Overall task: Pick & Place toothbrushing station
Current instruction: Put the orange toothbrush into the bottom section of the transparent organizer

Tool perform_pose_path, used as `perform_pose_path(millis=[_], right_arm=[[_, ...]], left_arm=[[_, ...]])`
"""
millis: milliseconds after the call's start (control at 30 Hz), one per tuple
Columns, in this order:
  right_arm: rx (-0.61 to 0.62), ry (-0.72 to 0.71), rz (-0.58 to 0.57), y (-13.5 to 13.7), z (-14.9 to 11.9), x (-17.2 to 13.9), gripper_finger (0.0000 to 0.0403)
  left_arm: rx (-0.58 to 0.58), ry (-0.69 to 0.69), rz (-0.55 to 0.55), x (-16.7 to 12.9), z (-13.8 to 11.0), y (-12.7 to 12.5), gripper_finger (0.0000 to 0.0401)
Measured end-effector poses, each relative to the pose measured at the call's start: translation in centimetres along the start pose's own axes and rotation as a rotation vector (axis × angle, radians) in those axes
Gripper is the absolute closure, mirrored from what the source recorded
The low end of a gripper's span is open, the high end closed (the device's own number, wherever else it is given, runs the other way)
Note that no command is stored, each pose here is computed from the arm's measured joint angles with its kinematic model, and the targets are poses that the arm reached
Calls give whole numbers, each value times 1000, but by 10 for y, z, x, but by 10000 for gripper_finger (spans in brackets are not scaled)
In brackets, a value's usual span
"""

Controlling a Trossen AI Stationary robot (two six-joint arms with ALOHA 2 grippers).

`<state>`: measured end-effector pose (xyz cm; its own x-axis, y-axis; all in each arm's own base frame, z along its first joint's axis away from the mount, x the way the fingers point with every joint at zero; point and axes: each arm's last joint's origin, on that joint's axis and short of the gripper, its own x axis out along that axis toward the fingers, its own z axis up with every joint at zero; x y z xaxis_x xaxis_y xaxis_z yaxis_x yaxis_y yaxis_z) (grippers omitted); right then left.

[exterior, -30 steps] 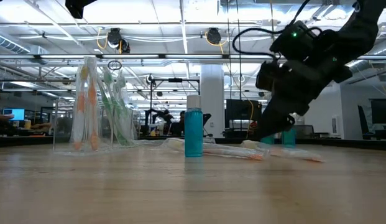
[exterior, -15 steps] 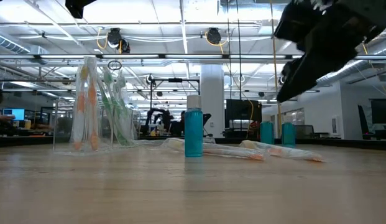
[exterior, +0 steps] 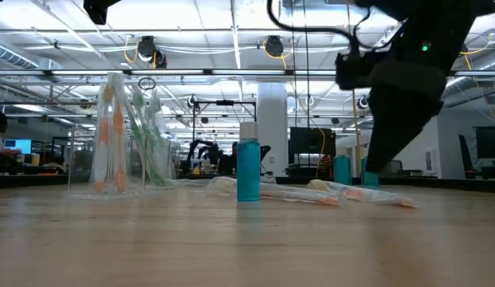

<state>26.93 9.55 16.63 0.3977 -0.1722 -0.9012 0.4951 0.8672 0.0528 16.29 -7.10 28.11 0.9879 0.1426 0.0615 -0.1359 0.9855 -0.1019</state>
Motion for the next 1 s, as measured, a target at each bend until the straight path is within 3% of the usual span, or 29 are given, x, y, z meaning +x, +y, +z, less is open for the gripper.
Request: perform_pose_path(millis=[333,633,1000], right_arm=[[28,67,-20,7,-6,36,207],[1,128,-93,3,-13,48,210],[-25,139,-102,-6,-6,44,298]], left_arm=[[-29,6,0,0,-1,0,171],[-29,8,1,0,-1,0,171],[-30,9,2,0,-1,0,171]])
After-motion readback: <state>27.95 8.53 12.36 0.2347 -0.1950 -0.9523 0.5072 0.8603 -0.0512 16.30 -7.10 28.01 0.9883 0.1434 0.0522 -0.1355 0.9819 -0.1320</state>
